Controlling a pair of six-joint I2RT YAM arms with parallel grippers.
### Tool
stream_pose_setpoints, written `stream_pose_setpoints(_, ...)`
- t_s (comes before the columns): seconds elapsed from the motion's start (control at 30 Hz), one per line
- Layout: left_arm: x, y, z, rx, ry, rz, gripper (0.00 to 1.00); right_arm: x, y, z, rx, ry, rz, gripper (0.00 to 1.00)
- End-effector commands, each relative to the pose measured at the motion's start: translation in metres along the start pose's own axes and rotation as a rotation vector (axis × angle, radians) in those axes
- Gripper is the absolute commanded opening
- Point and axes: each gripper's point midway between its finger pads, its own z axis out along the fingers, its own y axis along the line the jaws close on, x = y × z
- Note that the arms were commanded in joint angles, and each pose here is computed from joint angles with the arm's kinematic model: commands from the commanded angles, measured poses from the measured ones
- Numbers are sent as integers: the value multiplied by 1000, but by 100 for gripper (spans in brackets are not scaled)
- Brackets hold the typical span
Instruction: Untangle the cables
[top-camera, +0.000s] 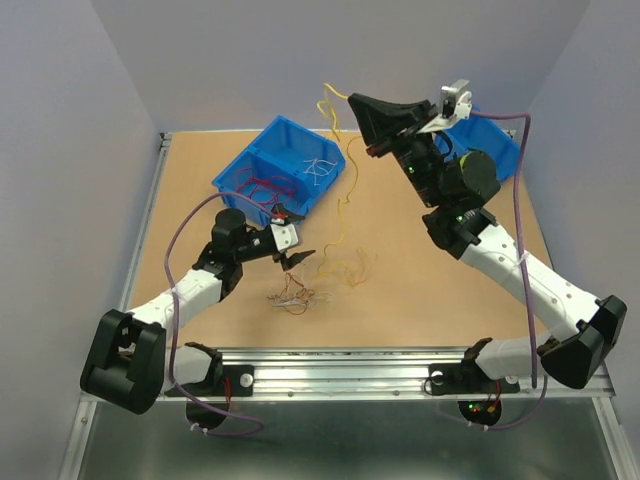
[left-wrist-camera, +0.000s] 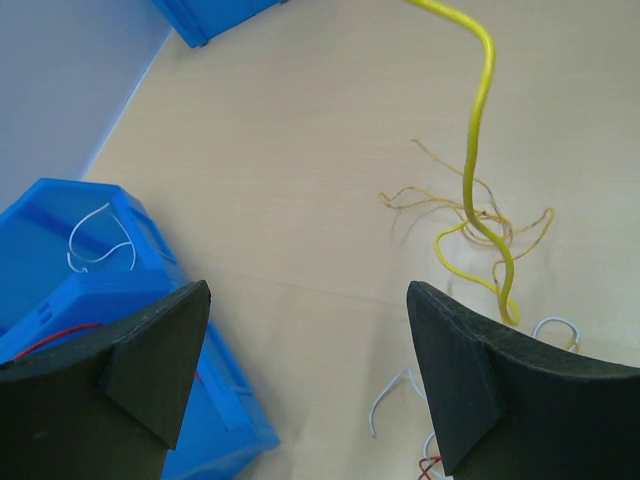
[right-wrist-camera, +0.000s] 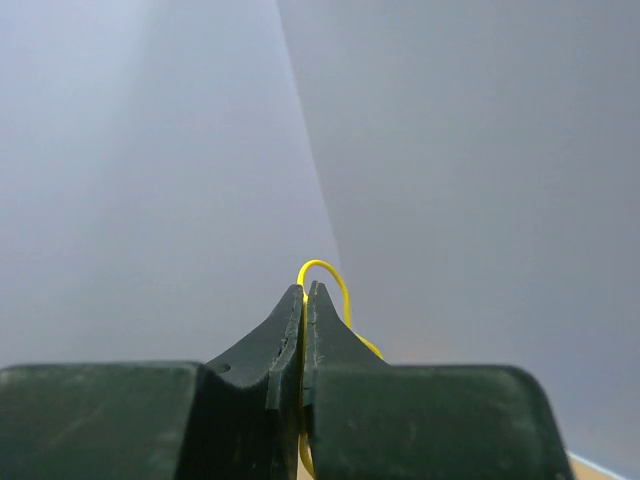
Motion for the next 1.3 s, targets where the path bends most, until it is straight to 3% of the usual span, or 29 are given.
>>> stream_pose_setpoints(0.0, -17, 8, 5, -19, -53, 44, 91, -75, -8, 22, 106, -196, -13, 1)
stream_pose_setpoints(0.33, -9, 0, 15, 3, -29, 17, 90, -119, -40, 54, 308, -342, -70, 1)
stream_pose_setpoints(0.57, -11, -4, 18, -3, -21, 28, 90, -157, -73, 47, 492, -479, -99, 1)
stream_pose_setpoints(0.8, -9, -10, 51, 6, 48, 9, 90, -171, -62, 42, 434, -510, -36, 1)
stream_pose_setpoints(0.9, 8, -5, 73, -7, 127, -52, 83, -172, -58, 42, 411, -514, -11, 1)
stream_pose_setpoints(0.97, 19, -3, 79, 0, 179, -87, 70, -172, -56, 44, 400, -515, -10, 1)
stream_pose_setpoints(1.0, 15, 4, 85, -6, 181, -85, 58, -173, -56, 44, 396, -516, -7, 0)
stream_pose_setpoints(1.1, 35, 5, 95, -19, 264, -140, 45, -182, -55, 44, 401, -535, -14, 1)
stream_pose_setpoints(1.2, 43, 12, 101, -35, 311, -176, 36, -191, -55, 42, 418, -552, -32, 1)
stream_pose_setpoints(1.27, 48, 10, 101, -28, 334, -195, 36, -203, -55, 39, 431, -578, -36, 1)
